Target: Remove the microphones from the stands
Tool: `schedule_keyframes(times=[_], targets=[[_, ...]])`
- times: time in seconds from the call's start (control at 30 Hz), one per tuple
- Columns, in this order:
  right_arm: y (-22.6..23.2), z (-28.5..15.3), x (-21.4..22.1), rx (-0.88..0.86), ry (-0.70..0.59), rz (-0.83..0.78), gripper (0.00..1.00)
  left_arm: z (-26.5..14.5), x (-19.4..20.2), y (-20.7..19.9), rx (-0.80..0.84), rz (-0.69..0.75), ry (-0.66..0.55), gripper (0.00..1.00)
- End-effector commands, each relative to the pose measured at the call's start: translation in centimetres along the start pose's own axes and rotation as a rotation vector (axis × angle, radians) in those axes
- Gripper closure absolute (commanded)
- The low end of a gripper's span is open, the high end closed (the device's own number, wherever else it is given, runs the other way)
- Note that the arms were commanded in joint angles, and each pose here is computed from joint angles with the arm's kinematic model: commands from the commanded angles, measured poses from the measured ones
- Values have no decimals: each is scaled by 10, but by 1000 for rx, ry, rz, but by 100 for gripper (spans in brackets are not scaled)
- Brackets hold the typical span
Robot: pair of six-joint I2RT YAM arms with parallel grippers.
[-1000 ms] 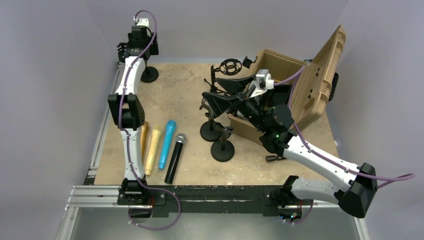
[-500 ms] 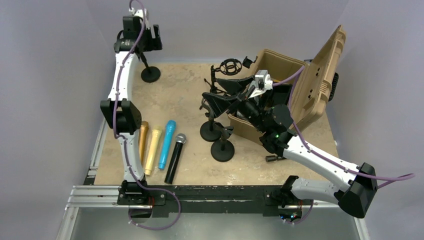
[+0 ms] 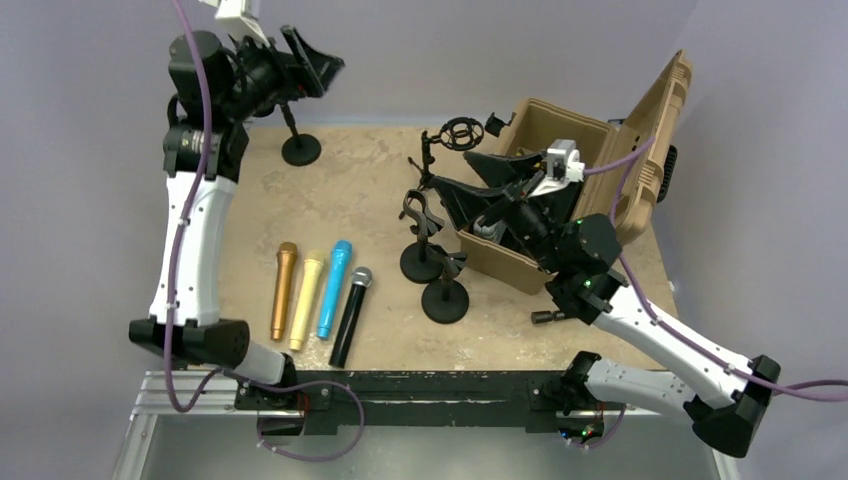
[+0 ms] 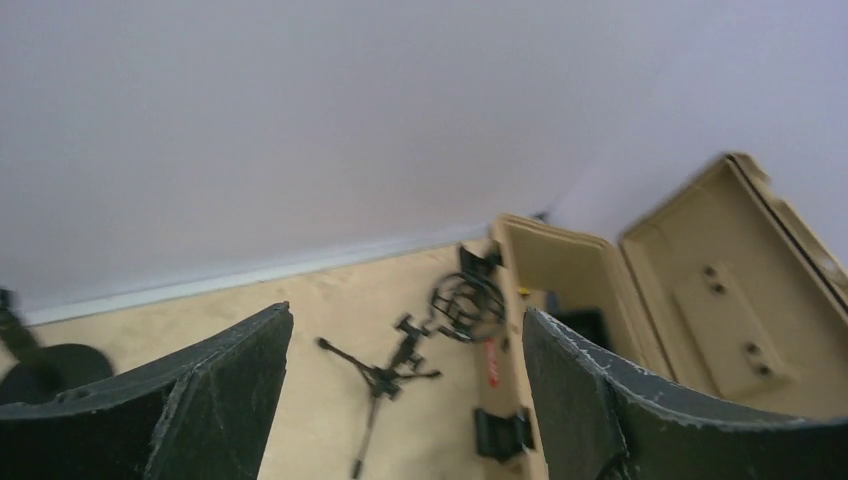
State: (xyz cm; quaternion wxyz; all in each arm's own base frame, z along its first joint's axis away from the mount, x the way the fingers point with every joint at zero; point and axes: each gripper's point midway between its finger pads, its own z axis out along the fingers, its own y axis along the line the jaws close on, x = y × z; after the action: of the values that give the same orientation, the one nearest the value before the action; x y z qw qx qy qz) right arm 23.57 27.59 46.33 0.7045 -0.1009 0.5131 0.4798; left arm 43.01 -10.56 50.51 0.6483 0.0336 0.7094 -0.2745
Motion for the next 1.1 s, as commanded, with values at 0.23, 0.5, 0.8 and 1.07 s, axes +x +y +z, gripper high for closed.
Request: schedule_keyframes(times=[0.23, 0.5, 0.8, 1.07], targets=[[-2, -36, -85, 124, -138, -43, 1, -82, 58, -101, 347, -54, -41, 14], [-4, -55, -128, 204, -199, -44, 1, -163, 69, -112, 366, 119, -170, 12], [0, -75, -193, 283, -308, -51, 1, -209, 37, -109, 276, 209, -375, 11], [0, -102, -223, 319, -388, -35, 1, -224, 25, -110, 249, 233, -442, 10]])
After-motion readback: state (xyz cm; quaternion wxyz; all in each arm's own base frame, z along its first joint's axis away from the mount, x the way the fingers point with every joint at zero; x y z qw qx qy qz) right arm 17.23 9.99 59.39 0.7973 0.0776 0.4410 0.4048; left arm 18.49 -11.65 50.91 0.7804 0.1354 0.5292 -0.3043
